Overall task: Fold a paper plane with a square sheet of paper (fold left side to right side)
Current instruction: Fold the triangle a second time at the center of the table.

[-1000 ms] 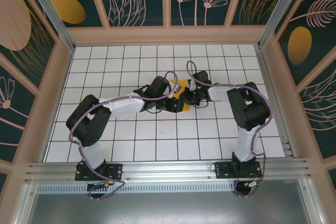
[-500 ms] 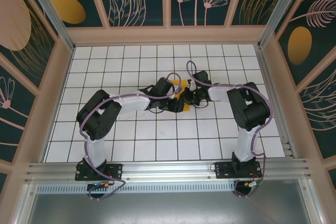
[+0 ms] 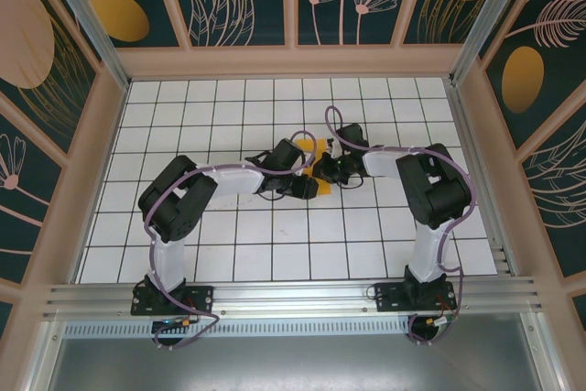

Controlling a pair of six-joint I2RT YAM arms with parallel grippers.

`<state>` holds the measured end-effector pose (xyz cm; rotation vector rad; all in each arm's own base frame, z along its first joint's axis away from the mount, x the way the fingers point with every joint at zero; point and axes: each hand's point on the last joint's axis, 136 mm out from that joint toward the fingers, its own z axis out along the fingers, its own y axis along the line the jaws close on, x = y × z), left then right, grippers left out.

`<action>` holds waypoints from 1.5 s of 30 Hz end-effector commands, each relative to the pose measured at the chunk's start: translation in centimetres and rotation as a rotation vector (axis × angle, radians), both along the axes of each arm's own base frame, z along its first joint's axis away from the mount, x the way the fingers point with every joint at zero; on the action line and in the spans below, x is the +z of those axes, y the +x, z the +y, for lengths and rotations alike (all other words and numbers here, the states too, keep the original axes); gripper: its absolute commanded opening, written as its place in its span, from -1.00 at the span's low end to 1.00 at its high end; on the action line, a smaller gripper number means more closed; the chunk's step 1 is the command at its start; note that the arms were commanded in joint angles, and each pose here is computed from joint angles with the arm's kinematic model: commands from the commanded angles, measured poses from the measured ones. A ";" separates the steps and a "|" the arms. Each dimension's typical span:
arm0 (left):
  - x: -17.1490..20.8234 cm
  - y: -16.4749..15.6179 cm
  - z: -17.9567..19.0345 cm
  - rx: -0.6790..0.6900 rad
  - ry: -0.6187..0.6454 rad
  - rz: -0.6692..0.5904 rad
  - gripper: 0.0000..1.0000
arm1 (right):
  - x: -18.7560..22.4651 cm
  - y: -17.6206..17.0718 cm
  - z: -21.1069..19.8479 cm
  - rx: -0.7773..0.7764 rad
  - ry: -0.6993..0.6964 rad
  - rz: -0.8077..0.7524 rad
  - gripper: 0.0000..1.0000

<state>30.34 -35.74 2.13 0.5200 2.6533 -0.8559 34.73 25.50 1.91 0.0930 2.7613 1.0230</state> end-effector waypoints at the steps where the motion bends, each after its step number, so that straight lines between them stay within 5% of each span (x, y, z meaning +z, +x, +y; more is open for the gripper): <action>1: -3.3 -1.5 2.1 0.002 0.092 0.064 -0.31 | 1.6 -0.1 -1.2 -0.013 -0.014 -0.012 -0.81; 8: -4.0 -2.0 2.5 0.007 0.096 0.079 -0.52 | 3.9 -1.2 -0.2 0.023 0.054 -0.038 -0.96; 21: -4.3 -2.3 2.8 0.018 0.096 0.084 -0.63 | 1.0 -1.8 2.8 0.034 0.063 0.009 -0.98; 30: -4.9 -2.6 3.8 0.033 0.130 0.090 -0.66 | -2.5 -1.8 1.1 0.004 -0.070 0.042 -0.97; 45: -6.0 -3.1 4.7 0.048 0.129 0.116 -0.69 | -1.1 3.2 -3.2 -0.062 -0.136 -0.052 -0.93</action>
